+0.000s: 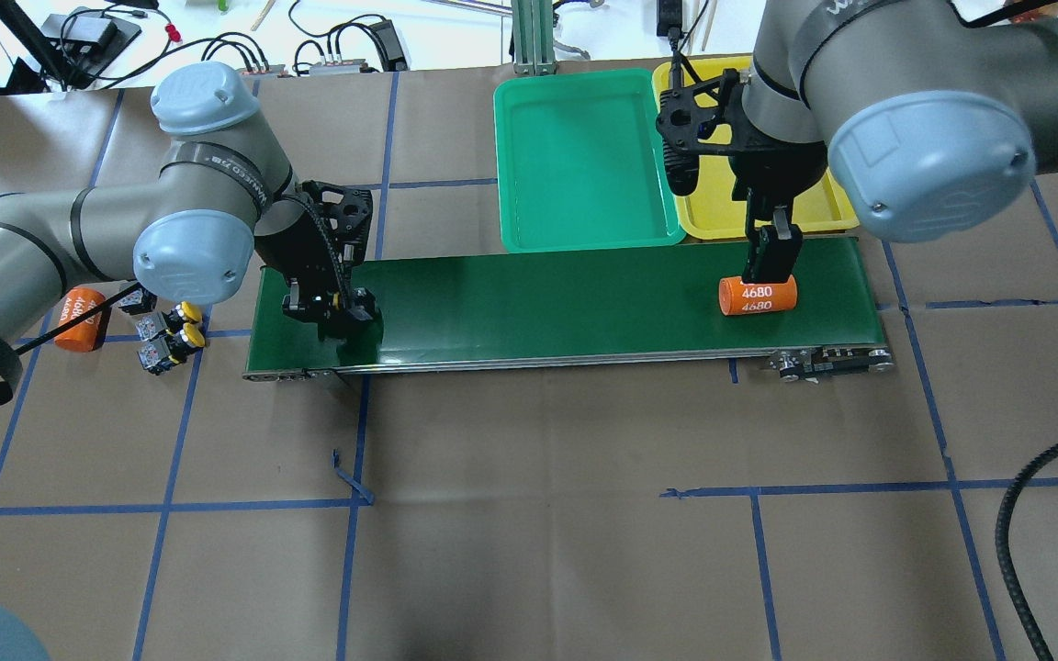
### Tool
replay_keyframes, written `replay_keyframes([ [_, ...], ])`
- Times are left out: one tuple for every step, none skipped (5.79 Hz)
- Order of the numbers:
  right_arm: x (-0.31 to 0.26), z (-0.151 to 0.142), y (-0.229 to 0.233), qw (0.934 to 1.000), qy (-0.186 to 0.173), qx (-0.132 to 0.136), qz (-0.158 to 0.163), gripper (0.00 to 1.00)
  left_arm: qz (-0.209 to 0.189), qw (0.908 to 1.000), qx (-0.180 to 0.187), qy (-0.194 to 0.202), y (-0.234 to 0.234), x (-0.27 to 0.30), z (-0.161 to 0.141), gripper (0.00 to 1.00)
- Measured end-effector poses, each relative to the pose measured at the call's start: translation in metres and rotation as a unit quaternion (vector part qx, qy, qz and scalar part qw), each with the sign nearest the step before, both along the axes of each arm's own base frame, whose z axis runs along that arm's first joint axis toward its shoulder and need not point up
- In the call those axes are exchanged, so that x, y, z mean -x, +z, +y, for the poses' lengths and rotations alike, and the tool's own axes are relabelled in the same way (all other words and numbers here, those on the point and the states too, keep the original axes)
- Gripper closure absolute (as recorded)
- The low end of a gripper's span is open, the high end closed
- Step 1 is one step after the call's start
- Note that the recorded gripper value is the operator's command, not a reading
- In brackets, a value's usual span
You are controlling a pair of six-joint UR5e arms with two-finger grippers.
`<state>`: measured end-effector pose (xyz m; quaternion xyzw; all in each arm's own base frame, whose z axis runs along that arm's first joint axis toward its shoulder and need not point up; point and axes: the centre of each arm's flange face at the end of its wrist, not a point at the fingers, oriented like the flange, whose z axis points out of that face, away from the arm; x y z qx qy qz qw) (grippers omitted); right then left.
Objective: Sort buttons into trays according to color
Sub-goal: 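Release the green button on the belt and withdraw the left gripper, then grasp a second orange cylinder from the pile with the left gripper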
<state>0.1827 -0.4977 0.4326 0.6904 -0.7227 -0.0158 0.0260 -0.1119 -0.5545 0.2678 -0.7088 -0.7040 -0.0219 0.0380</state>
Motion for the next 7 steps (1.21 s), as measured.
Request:
replay_keyframes([
  [0.0, 0.0, 0.0, 1.0, 0.0, 0.0, 0.002, 0.0, -0.003, 0.9997, 0.015, 0.017, 0.016, -0.008, -0.002, 0.02],
  [0.0, 0.001, 0.0, 1.0, -0.001, 0.0, 0.002, 0.0, -0.006, 0.998, 0.025, 0.058, 0.025, -0.04, -0.006, 0.02],
  [0.0, 0.001, 0.001, 1.0, -0.001, 0.0, 0.001, 0.0, -0.007, 0.9926, 0.025, 0.119, 0.023, -0.095, -0.01, 0.02],
  [-0.001, 0.002, 0.001, 1.0, -0.001, 0.0, 0.0, 0.0, -0.003, 0.9839, 0.023, 0.177, 0.018, -0.156, -0.011, 0.02],
  [-0.001, 0.002, 0.001, 1.0, -0.002, 0.0, 0.002, 0.0, 0.001, 0.9727, 0.033, 0.229, 0.012, -0.208, -0.014, 0.02],
  [-0.002, 0.002, 0.0, 1.0, -0.002, 0.0, 0.002, 0.0, -0.002, 0.9614, 0.047, 0.271, -0.006, -0.255, -0.018, 0.02],
  [-0.002, 0.002, 0.0, 1.0, -0.001, -0.001, 0.001, 0.0, -0.005, 0.9458, 0.054, 0.32, -0.022, -0.3, -0.016, 0.02],
])
